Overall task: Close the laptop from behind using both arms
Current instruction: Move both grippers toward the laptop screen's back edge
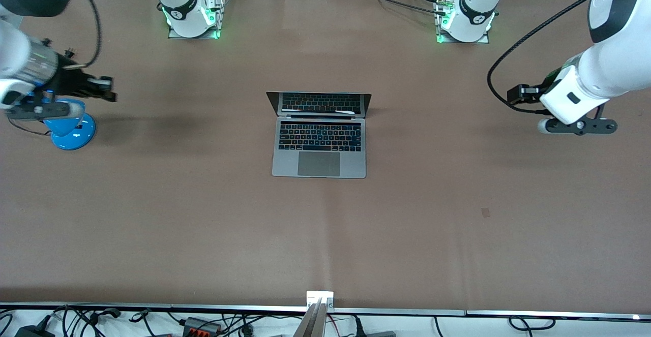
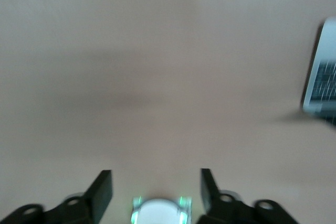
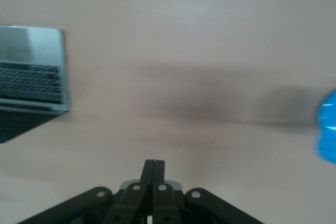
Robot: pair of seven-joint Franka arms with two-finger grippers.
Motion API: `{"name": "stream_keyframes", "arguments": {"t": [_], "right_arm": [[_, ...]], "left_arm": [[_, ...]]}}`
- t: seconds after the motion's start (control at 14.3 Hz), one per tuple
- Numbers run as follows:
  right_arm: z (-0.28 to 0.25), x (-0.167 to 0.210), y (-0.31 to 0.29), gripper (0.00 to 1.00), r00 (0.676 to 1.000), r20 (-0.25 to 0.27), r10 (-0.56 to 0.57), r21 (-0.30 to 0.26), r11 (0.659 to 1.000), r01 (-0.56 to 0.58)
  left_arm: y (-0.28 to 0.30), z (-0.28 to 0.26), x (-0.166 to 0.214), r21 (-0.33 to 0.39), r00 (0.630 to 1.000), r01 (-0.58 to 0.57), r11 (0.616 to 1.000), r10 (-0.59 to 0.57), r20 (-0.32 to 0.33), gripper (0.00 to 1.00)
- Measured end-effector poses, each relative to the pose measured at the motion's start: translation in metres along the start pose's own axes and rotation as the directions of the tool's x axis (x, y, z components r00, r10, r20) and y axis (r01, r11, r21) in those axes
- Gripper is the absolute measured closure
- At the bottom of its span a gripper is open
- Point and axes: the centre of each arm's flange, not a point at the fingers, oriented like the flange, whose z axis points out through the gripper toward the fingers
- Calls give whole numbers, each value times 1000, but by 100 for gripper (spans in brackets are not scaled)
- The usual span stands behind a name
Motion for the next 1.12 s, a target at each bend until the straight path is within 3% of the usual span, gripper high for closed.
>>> {"name": "stream_keyframes", "arguments": {"t": [0.21,0.42,0.56,0.7,0.84,1.12], "right_arm": [[21,4,-33,99,999,44,-22,91,996,18],[53,3,-51,99,994,104,-36,151,988,20],[71,-2,-66,99,988,142,-58,161,986,35],[93,-10,-87,99,979,192,-67,193,981,30],[119,-19,-111,99,970,231,-73,202,979,26],[166,-37,-169,99,967,237,-95,183,982,52]], "left_arm": [[28,29,-13,5,985,-59,998,57,160,64],[51,61,-19,-90,960,-86,992,107,260,95],[66,84,-23,-186,942,-87,979,141,303,99],[97,95,-33,-234,945,-118,965,182,273,99],[139,105,-50,-264,954,-169,950,226,199,99],[194,120,-88,-284,953,-236,929,278,118,99]]}}
